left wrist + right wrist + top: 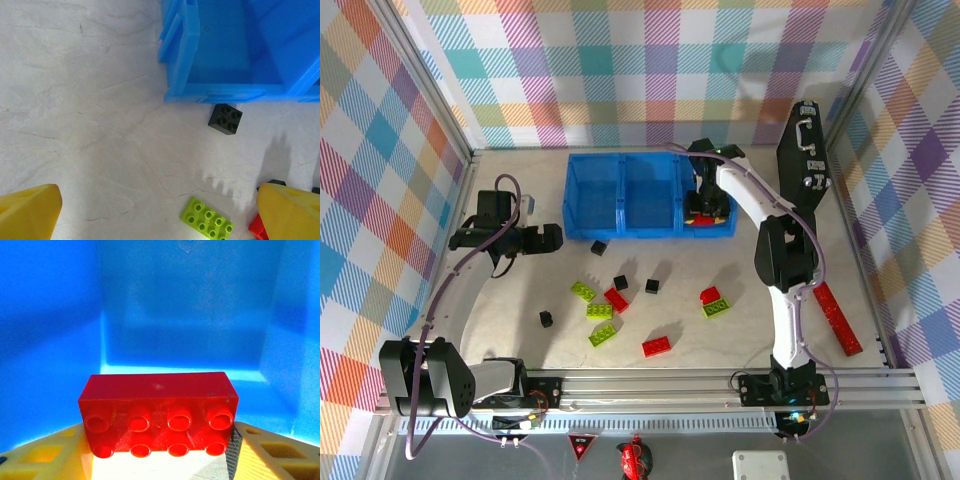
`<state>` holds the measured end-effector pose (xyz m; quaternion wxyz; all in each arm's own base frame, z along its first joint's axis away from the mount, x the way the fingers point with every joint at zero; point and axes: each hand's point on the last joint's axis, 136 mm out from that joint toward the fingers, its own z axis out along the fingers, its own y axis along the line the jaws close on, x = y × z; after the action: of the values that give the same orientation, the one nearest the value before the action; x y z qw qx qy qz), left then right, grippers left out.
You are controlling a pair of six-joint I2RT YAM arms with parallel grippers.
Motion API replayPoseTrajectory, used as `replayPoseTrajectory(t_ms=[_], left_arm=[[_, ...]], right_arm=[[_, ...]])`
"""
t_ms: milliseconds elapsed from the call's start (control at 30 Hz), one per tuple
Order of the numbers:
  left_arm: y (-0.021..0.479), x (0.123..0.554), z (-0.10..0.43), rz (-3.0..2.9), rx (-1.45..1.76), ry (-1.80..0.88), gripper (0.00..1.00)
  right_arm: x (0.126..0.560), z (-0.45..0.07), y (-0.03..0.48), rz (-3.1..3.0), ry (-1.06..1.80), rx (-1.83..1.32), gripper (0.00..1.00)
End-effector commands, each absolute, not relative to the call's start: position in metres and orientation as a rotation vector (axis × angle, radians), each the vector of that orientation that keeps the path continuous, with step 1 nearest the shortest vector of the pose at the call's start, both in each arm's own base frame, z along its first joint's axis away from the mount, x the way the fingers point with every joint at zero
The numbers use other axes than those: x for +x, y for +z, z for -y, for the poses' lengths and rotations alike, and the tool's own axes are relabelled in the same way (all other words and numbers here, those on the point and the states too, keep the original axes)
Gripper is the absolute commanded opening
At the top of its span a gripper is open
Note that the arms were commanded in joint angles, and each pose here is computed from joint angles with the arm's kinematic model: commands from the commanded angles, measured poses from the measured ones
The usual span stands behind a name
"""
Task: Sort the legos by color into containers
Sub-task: Place the lego in the container.
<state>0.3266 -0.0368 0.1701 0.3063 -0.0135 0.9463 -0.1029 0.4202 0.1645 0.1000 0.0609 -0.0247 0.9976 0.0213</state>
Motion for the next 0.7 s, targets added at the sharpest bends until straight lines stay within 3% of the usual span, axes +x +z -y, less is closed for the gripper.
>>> replayPoseTrajectory(t_ms=[0, 667], left_arm=[[0.169, 0.325, 0.035, -2.509, -0.029, -0.277, 1.00], [0.166, 0.325, 0.033, -2.521, -0.035, -0.256, 1.00]], right_arm=[[0.427, -0.162, 0.091, -3.037, 0.068, -0.039, 0.63], [0.446, -0.155, 0.095, -2.991, 0.045, -0.111, 0.63]])
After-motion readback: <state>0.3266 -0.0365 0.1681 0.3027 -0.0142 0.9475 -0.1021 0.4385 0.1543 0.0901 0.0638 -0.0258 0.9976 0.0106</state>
